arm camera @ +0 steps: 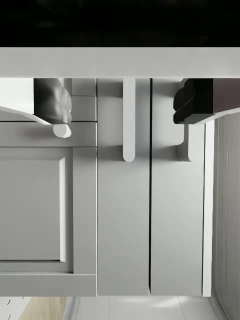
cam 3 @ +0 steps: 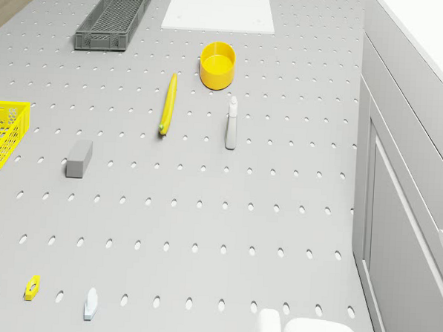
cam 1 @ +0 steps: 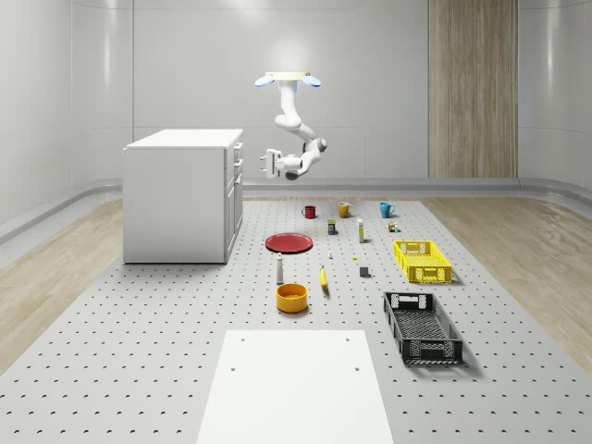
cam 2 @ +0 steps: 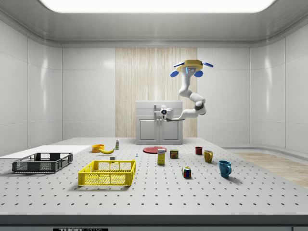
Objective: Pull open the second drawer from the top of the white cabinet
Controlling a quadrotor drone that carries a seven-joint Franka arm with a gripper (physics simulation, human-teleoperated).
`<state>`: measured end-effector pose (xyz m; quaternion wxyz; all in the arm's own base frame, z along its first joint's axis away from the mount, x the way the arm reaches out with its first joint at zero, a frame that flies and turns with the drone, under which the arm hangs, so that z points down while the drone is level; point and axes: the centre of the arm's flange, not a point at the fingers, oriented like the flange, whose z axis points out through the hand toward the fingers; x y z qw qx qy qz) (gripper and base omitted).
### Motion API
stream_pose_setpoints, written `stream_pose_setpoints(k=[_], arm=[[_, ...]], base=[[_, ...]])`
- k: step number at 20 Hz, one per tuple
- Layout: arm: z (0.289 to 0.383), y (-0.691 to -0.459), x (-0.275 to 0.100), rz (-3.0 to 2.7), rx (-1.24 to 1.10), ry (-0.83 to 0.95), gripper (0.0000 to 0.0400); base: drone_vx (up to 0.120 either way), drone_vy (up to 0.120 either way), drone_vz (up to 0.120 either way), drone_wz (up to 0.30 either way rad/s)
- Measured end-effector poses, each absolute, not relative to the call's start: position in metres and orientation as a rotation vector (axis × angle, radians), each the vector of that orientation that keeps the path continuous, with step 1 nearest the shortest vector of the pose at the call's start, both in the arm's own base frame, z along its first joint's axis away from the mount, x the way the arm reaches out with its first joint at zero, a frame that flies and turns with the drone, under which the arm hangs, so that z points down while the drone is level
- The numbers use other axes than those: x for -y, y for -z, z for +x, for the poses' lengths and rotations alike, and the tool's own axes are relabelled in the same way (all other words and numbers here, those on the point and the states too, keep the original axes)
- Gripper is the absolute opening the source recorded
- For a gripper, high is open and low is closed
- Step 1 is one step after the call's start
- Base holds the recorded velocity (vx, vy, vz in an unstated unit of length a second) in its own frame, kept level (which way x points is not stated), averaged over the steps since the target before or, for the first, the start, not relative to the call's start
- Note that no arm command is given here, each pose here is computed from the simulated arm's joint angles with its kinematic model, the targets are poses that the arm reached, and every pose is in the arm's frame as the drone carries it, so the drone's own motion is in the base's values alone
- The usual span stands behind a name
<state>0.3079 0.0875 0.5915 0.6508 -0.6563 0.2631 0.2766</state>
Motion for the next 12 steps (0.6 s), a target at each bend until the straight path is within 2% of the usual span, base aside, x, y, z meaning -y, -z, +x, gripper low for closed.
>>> stream_pose_setpoints(k=[12], arm=[[0.308, -0.592, -0.146, -1.49, -0.597, -0.629, 0.03]], base=[[0.0, 0.0, 0.0, 0.0]])
